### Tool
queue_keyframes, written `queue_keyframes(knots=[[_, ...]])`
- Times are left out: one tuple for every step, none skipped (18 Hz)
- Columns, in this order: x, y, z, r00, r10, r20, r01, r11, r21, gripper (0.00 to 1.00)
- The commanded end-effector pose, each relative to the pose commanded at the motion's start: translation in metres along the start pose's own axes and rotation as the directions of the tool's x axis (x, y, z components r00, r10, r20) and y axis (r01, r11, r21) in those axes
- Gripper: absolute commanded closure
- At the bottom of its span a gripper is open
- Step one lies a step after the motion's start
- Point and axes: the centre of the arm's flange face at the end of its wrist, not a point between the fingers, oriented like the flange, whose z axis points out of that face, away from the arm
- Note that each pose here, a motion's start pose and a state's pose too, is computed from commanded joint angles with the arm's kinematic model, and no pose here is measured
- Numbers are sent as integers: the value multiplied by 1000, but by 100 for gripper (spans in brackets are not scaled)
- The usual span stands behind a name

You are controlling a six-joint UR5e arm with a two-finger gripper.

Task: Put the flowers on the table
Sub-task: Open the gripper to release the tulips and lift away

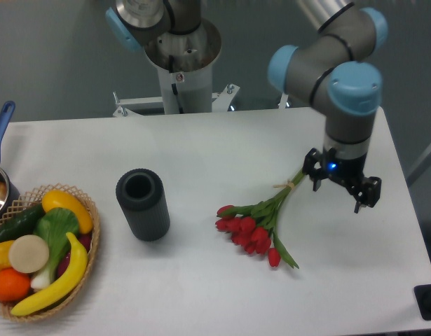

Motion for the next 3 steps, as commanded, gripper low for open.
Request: queue_keyframes(knots=[[0,4,1,1000,-8,-3,8,1000,17,0],[-1,7,-1,1000,-14,2,14,999,29,0],[-1,7,-3,1000,-15,5,15,999,33,0]])
